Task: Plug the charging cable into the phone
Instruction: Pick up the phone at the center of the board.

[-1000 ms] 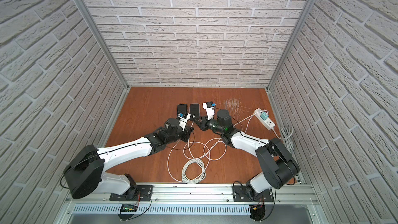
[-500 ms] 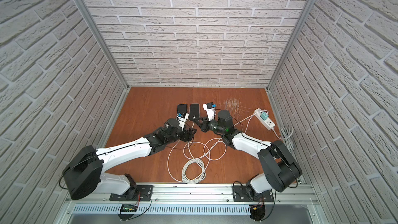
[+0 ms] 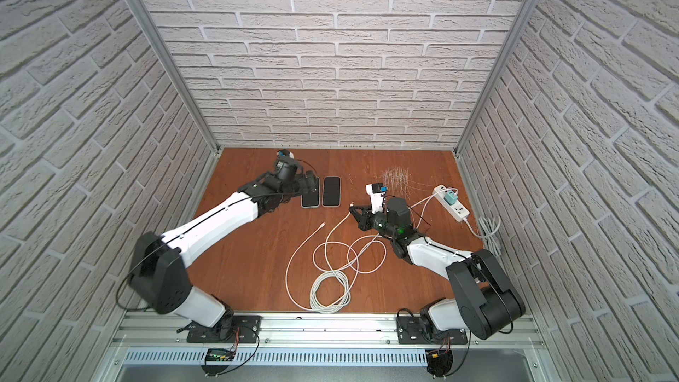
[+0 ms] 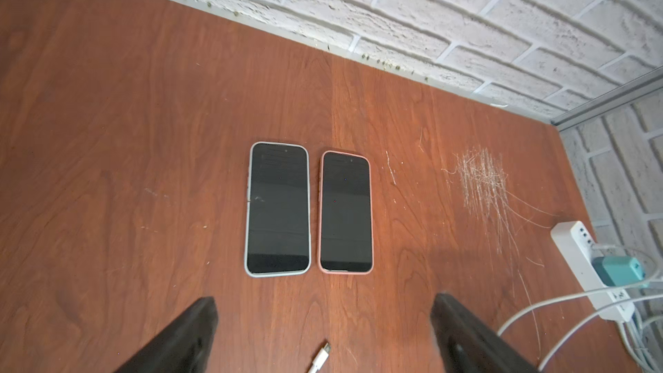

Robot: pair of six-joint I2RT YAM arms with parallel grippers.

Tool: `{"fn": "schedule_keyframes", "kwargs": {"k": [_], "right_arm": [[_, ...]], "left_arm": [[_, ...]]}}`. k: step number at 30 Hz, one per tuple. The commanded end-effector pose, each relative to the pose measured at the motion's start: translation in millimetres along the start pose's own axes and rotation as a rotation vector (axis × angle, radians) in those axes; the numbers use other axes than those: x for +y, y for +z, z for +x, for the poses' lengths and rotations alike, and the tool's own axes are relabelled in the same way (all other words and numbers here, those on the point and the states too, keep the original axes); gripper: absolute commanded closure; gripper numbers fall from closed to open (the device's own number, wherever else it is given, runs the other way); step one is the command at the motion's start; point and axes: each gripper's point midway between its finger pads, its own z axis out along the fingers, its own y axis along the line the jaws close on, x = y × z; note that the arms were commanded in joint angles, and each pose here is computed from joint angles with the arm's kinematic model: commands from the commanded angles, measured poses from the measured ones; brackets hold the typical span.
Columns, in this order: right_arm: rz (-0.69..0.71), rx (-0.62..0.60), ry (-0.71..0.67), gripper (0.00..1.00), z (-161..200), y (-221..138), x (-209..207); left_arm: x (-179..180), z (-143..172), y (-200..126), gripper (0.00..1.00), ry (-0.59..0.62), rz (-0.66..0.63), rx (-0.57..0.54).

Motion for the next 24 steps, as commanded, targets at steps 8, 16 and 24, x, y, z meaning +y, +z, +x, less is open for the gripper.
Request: {"fn": "schedule_keyframes", "kwargs": {"k": [8, 16, 24], "right_arm": [[-0.022, -0.038, 0.018, 0.97, -8, 5, -2], [-0.027, -0.03, 0.026, 0.97, -7, 8, -3], [-0.024, -0.024, 0.028, 0.97, -6, 9, -4]], "left_arm": [[-8, 29, 90, 0.03, 0.162, -0.193, 0.316], [-23, 39, 134, 0.03, 0.182, -0.152, 0.364], [-36, 40, 161, 0.04, 0.202, -0.122, 0.362]]}}
